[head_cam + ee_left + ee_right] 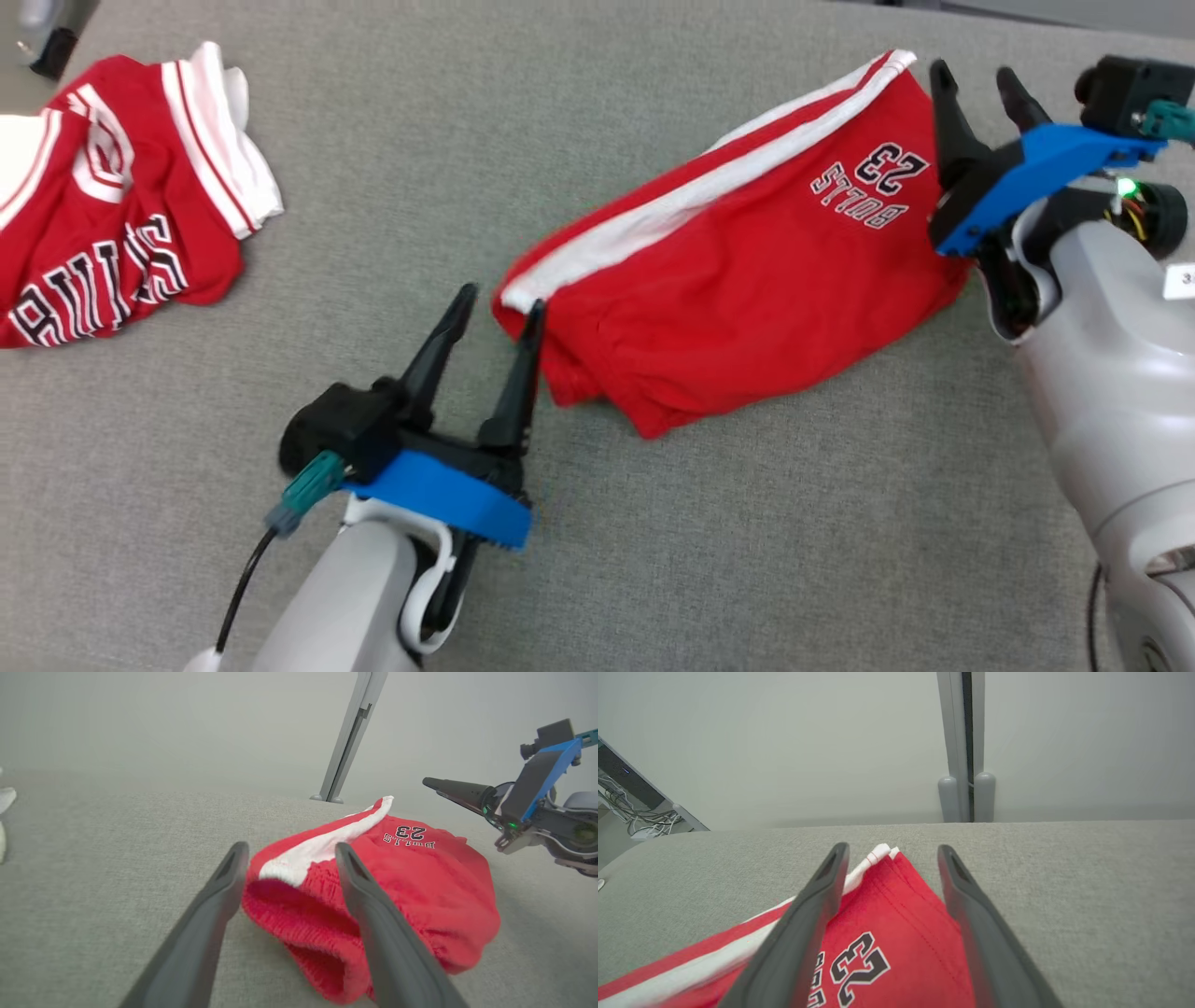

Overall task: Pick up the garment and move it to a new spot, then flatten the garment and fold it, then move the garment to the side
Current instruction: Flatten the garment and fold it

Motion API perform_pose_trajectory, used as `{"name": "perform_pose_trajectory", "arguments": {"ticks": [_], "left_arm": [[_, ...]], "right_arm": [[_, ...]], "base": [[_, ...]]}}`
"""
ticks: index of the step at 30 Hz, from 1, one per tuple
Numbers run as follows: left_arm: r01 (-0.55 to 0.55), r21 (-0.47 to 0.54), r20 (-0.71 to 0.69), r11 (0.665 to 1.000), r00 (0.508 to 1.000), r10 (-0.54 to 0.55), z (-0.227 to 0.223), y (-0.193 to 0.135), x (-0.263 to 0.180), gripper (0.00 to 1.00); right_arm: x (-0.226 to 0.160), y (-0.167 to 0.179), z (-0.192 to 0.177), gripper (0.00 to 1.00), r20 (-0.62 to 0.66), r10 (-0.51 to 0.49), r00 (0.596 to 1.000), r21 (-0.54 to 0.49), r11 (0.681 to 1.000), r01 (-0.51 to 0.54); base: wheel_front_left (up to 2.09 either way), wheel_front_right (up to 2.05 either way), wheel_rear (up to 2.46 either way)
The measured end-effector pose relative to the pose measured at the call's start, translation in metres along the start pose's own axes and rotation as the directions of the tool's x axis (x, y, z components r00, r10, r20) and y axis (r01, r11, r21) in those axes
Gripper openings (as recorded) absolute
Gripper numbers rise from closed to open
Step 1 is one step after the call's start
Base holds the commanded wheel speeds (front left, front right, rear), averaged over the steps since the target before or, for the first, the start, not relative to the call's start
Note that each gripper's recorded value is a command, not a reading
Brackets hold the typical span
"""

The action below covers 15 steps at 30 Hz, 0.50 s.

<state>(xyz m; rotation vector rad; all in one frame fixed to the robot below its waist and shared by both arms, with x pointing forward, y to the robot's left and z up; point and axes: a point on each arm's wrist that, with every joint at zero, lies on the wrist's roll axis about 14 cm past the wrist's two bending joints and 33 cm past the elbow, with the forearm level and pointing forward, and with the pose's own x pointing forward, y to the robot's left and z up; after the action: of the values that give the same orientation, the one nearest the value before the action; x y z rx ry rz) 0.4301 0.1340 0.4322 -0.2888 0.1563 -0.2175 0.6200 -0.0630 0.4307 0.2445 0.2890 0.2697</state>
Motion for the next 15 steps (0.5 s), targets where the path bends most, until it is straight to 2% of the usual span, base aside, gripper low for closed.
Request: {"name": "perform_pose_trajectory", "arguments": {"ticks": [7, 15], "left_arm": [[-0.165, 0.033, 0.096, 0.986, 0.982, 0.161, 0.03, 0.045, -0.033, 1.0], [-0.366, 0.077, 0.203, 0.927, 0.916, 0.345, 0.062, 0.096, -0.067, 1.0]], "right_arm": [[-0.013, -0.024, -0.001, 1.0, -0.023, -0.027, 0.999, -0.11, 0.994, 0.024], [-0.017, -0.034, -0.022, 1.0, -0.104, -0.04, 0.994, -0.175, 0.984, 0.021]], "base": [[0.0, 0.0, 0.0], [0.0, 0.0, 0.0]]}}
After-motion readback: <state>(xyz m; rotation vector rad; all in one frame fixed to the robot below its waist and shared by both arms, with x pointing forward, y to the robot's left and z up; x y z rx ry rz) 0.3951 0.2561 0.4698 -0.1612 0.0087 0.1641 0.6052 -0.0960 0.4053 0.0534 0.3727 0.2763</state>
